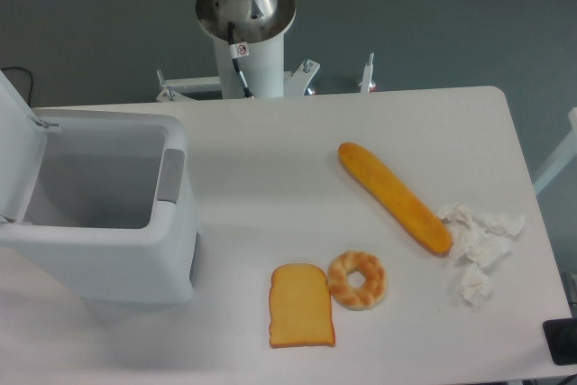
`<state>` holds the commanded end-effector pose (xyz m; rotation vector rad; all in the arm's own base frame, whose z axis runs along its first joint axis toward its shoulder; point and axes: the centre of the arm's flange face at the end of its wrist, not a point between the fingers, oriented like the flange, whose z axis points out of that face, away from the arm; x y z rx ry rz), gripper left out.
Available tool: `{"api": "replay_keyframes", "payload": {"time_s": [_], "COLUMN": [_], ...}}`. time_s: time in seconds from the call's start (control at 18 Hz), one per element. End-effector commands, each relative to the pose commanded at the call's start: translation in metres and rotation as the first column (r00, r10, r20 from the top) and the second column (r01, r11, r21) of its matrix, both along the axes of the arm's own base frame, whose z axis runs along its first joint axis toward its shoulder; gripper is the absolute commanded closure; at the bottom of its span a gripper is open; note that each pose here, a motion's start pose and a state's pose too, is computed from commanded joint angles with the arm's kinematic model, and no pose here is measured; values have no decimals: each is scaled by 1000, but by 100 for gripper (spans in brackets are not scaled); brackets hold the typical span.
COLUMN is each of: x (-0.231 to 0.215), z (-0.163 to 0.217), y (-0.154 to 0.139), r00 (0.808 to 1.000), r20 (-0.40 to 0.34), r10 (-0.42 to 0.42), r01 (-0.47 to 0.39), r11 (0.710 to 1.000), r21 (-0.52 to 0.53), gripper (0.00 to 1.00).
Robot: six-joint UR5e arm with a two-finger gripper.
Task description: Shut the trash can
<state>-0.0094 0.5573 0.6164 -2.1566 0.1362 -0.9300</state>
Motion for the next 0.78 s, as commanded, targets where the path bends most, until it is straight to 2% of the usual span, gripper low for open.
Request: {"api": "replay_keyframes", "payload": {"time_s": [0.5,0.78], "x": [-8,-18], "z": [-17,-23], "y": [13,16], "r00": [1000,999], "r20": [-2,-33], "r10": [7,38], "r01": [-7,-40], "r11": [1000,998], "r21": [-28,-45], "gripper": [0,0]}}
